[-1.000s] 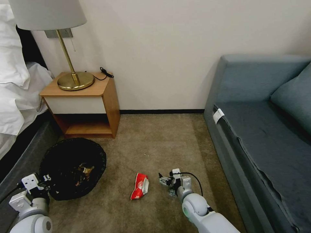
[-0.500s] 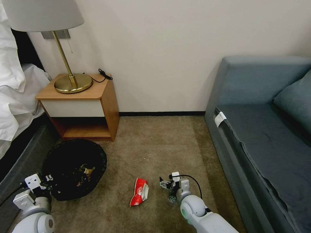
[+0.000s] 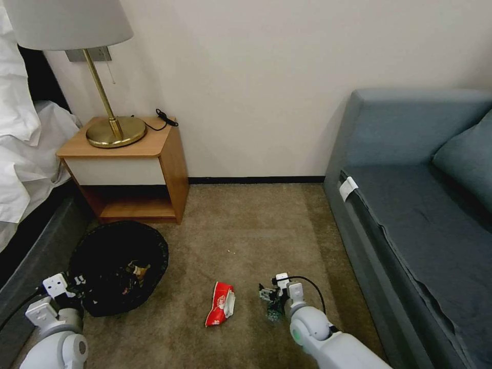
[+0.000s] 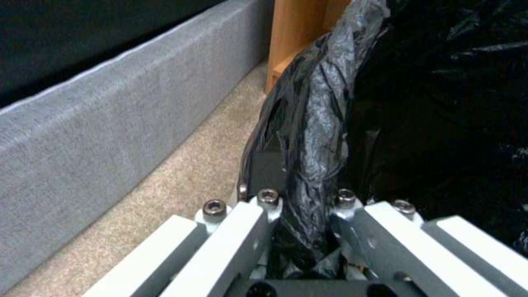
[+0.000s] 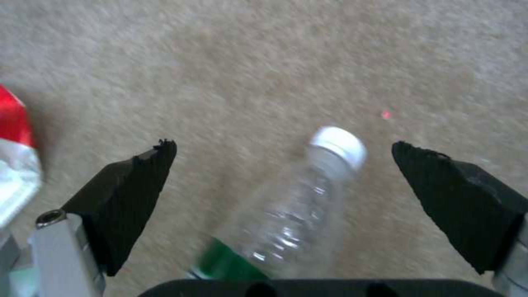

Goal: Pick up the trash bin, then pick up the garbage on the floor and place it into the trash bin.

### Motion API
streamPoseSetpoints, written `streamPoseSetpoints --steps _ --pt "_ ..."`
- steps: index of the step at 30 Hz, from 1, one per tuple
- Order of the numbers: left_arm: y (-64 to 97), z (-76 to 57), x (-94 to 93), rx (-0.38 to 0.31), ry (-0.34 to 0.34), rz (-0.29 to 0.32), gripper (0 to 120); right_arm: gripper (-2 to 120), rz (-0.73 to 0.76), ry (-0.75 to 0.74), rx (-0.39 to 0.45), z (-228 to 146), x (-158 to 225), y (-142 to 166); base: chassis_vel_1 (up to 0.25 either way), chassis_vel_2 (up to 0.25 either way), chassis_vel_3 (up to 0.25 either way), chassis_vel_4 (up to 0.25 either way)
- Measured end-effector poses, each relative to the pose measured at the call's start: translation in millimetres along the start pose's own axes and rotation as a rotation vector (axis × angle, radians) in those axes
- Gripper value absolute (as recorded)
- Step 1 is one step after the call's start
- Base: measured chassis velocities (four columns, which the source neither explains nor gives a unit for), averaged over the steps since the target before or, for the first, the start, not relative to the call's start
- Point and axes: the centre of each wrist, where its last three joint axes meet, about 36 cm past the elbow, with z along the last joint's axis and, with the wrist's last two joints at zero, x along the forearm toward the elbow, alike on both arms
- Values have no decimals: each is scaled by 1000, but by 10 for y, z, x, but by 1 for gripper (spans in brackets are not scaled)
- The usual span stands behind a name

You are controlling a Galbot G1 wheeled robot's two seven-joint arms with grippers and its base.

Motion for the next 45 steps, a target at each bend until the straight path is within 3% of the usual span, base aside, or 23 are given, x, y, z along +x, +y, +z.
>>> streamPoseSetpoints --steps 8,19,41,45 --pt "-56 2 -65 -5 -2 6 2 100 -5 53 28 -3 56 -174 0 0 0 0" --pt "-103 -118 32 -10 -31 19 2 100 -54 90 28 -80 -94 -138 0 0 0 0" --pt "-142 -79 84 -13 -24 24 2 100 -76 123 41 196 -210 -190 0 0 0 0" --pt "-146 -75 85 -11 -24 25 2 83 -97 129 41 284 -201 -224 0 0 0 0"
